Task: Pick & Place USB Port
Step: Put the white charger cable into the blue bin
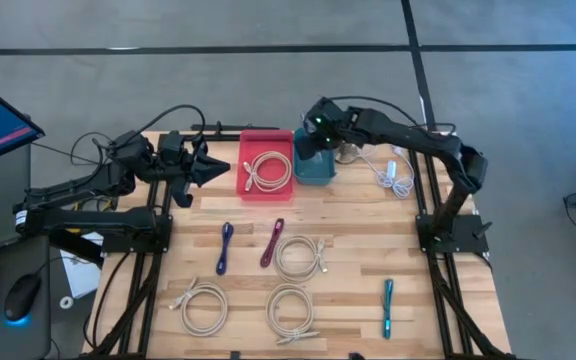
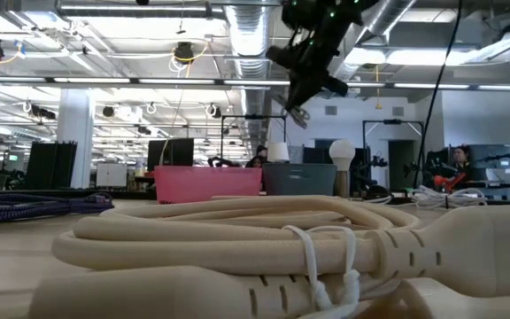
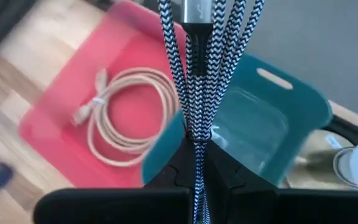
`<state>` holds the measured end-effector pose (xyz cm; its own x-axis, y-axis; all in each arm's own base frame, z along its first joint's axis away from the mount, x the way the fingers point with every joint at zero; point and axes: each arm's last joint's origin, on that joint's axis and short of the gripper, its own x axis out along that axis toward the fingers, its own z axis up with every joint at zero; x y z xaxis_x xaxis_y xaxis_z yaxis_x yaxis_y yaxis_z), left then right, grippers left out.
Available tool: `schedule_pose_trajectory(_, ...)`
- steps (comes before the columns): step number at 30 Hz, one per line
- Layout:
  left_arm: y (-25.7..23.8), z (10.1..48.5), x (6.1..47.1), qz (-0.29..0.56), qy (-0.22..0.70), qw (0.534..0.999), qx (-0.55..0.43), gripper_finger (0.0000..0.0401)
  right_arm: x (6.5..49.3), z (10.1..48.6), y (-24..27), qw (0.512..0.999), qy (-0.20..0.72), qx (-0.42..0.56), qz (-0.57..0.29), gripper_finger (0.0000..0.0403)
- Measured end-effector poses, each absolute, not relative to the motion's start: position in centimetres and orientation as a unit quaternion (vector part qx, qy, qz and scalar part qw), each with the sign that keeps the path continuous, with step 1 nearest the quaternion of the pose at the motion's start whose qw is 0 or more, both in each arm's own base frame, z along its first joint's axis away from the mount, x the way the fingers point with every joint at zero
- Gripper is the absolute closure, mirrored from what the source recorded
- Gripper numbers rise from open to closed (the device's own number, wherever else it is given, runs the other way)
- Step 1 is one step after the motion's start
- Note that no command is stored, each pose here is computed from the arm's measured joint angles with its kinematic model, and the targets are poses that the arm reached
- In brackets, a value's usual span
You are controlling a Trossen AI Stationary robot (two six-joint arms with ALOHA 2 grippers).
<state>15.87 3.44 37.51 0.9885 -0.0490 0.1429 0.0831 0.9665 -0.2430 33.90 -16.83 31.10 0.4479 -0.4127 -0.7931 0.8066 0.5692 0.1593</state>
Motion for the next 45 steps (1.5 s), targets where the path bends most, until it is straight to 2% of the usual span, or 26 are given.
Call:
schedule_pose_trajectory(18,3.4,37.5,15.9,-0.033,-0.068,0.989,-0.125,0.0385,36.1,25.7,-19.0,0.758,0.473,0.266,-0.362,0.0403)
schedule_pose_trajectory(45,3.4,37.5,15.9,-0.033,-0.068,0.989,-0.126,0.0385,35.8,25.6,-19.3,0.748,0.481,0.254,-0.380,0.0401)
